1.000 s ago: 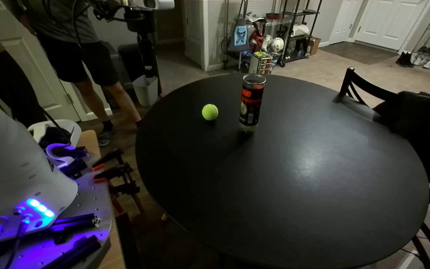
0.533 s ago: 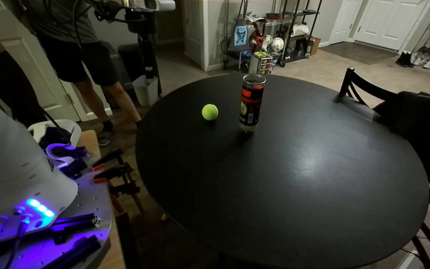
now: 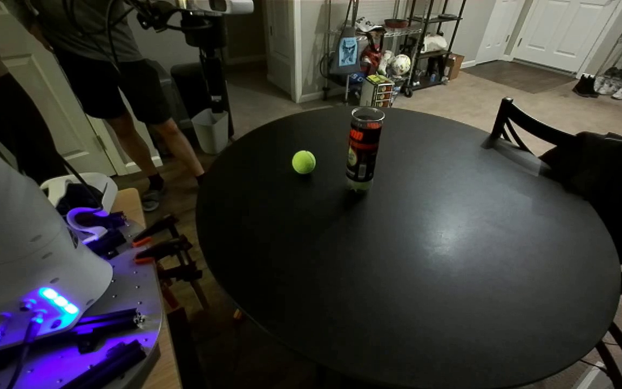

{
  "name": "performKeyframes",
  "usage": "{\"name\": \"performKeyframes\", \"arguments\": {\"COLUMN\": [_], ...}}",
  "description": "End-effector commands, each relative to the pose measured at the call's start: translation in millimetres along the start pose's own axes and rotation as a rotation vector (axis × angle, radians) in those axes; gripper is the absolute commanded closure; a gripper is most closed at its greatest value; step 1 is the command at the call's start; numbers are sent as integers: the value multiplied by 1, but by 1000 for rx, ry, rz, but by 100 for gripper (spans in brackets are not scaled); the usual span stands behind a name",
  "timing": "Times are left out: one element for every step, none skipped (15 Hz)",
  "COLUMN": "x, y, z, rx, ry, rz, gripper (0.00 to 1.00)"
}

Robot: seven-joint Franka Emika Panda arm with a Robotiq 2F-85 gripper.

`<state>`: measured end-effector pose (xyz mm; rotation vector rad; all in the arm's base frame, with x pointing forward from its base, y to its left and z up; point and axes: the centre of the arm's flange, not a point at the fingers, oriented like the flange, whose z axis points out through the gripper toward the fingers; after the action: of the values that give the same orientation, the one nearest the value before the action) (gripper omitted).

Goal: Put the tennis ball into the the cylinder

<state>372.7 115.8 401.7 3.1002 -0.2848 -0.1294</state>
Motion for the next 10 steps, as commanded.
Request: {"name": "performKeyframes", "arguments": {"x": [0,0,2,8,13,16,-5,-5,-5,-6], "y": [0,0,0,0,0,-1,-30,-37,-49,-61], "z": [0,0,3,6,8,11,17,22,29,34], "rx": [0,0,-1,2,8,10,8,10,10,8], "ry": [0,0,-5,-16,-23,-31,-43,-54,-68,-82], "rz": [0,0,-7,-8,-14,-26,-32,-41,-70,-100], "gripper": [0,0,0,0,0,0,0,0,0,0]}}
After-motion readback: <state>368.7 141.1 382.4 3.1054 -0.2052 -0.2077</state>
